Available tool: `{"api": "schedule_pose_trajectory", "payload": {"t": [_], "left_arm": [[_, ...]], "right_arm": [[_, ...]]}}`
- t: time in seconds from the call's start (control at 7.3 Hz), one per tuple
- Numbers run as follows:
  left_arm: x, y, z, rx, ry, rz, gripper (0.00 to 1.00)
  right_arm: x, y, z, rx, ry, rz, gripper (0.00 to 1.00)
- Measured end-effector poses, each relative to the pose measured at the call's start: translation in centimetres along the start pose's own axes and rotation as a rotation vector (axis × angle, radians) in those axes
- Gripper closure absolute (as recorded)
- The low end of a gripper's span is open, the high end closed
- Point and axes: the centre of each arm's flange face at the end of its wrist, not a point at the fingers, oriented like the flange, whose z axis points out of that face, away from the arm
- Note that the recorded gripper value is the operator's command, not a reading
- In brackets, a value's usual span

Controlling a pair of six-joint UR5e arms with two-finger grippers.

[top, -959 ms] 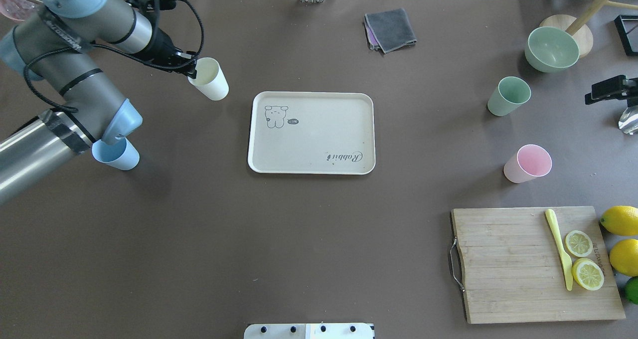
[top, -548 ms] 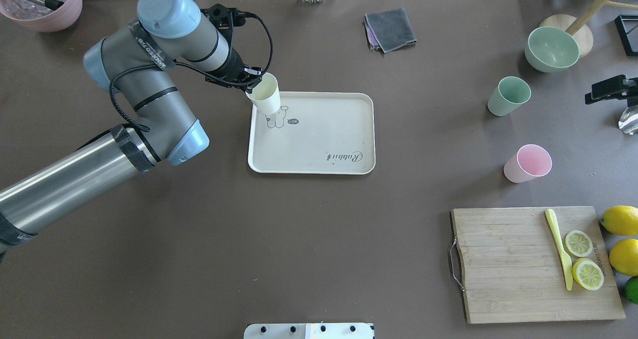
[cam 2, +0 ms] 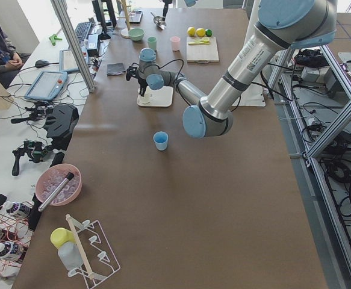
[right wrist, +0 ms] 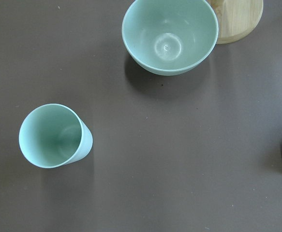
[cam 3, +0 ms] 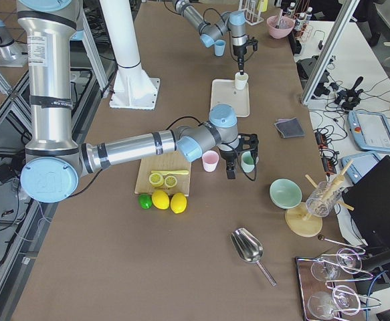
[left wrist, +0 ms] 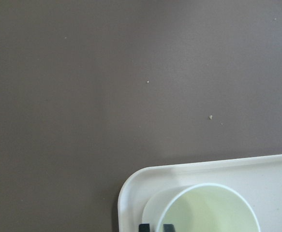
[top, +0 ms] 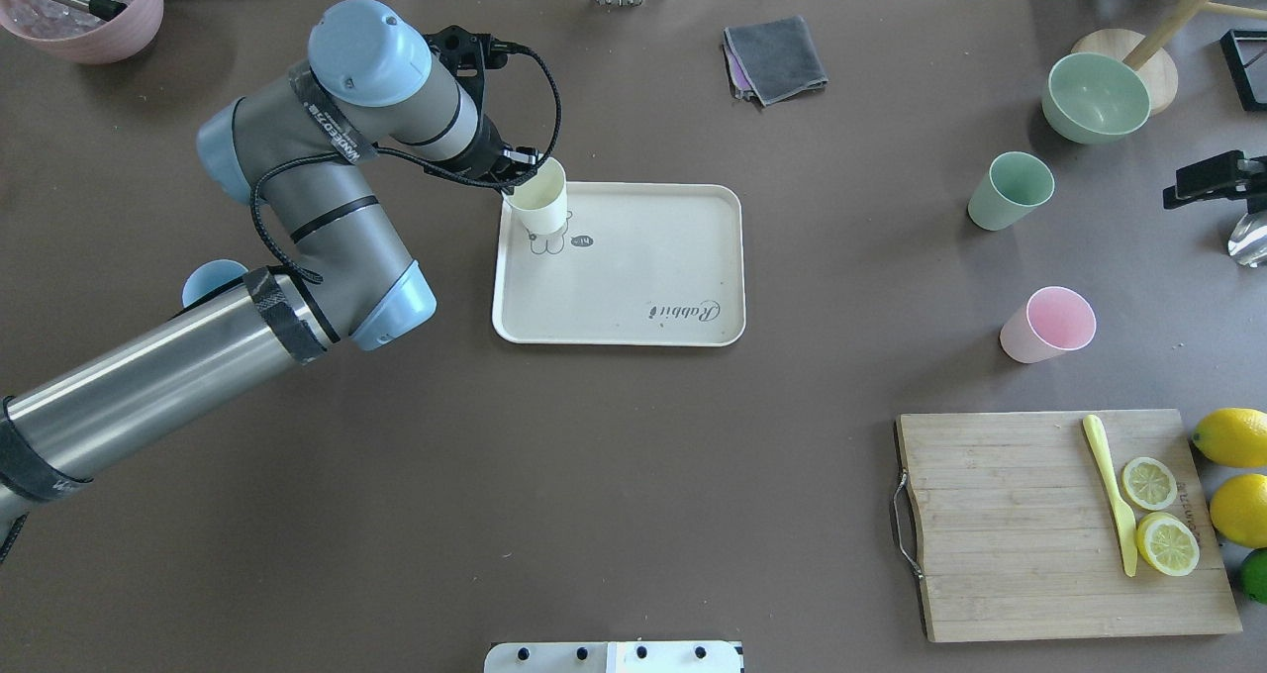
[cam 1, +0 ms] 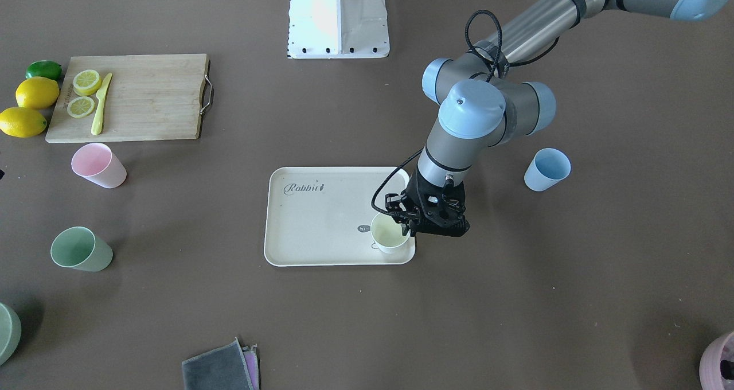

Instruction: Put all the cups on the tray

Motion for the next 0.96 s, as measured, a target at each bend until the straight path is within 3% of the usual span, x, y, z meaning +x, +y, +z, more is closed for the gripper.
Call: {"api": "schedule_pose_trajectory", "payload": {"t": [0.27, 0.69, 0.96], "left_arm": [[-0.6, -0.8, -2.3, 0.009, 0.019, 0.001, 0.02], [-10.3, -4.2, -9.9, -0.033, 0.006, 0.078, 0.02], [-15.3, -5.0, -11.8, -0.027, -0.025, 0.126, 0.02]], "right_arm": [[-0.3, 0.5, 0.5, -0.014, 0.002, 0.013, 0.0], [-2.6, 2.2, 2.8, -0.048, 0.019, 0.031, 0.02], [-3.7, 4.3, 4.7, -0.084, 0.039, 0.004, 0.03]]}}
